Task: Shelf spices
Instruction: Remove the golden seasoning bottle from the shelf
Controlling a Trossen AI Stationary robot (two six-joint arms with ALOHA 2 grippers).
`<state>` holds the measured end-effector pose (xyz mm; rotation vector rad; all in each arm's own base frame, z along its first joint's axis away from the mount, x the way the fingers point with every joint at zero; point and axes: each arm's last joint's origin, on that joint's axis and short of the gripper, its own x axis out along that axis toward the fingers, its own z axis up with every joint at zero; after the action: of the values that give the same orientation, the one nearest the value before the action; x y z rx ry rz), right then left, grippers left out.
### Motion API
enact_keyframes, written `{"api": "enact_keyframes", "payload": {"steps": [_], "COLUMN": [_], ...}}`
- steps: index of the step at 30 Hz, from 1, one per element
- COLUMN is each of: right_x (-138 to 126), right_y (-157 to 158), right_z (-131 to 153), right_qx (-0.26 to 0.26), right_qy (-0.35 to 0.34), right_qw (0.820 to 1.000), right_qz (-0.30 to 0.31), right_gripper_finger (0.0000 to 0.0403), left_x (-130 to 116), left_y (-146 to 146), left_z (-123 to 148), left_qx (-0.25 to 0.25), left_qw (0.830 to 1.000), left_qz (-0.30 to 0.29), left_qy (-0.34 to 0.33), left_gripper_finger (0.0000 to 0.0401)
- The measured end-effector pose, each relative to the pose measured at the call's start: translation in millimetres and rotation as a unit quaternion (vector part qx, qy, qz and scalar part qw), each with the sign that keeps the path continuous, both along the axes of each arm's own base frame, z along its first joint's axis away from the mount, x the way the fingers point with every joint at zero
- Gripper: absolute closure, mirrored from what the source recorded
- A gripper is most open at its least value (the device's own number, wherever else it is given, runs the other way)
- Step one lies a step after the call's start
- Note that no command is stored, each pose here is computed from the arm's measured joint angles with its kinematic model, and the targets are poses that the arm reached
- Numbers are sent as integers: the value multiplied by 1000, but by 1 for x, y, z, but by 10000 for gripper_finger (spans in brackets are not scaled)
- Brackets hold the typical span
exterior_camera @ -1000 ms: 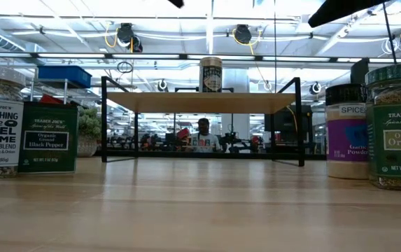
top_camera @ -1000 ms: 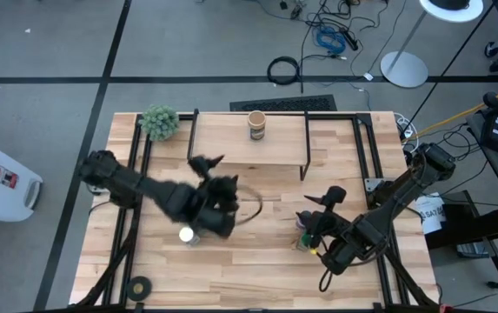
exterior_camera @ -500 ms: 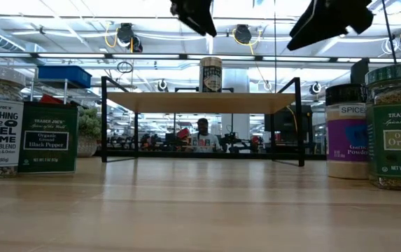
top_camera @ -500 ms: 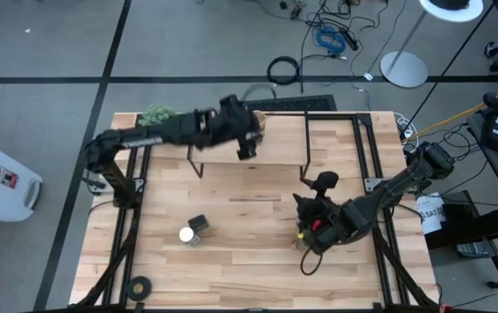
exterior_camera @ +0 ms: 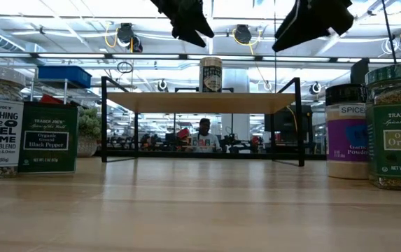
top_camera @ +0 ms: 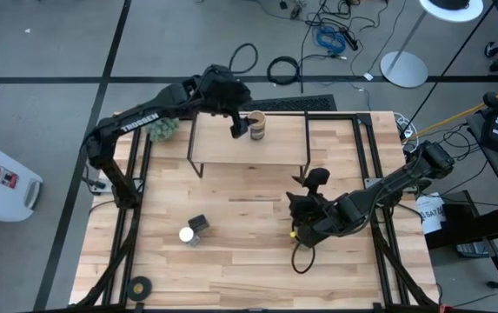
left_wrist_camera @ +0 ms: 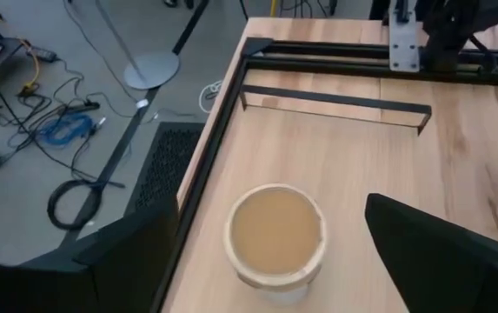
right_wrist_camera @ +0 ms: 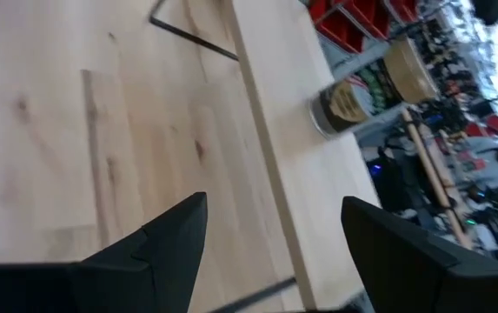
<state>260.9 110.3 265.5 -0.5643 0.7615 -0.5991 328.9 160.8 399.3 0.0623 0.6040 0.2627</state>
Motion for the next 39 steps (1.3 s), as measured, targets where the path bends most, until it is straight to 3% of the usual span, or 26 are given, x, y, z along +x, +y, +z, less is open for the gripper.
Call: {"api": "enact_keyframes", "payload": {"steps": [17,29,39], "right_x": [24,26,26], "right_y": [-9,-8,-8], "right_z": [-7,-10,-10], "right_qx": [67,73,73], "right_qy": [-5,6,4], "right_qw": [995,994,994], "right_qz": [72,86,87], "right_gripper_finger": [149,149,149], "left_x": [0,13,11], "left_y": [3,19,24], "left_z": [-8,-32,-33], "left_qx": [-4,-13,-27], "left_qw": [1000,998,998], "left_qz": [-9,-10,-22], "left_qy": [27,58,51], "left_gripper_finger": [1,1,1]}}
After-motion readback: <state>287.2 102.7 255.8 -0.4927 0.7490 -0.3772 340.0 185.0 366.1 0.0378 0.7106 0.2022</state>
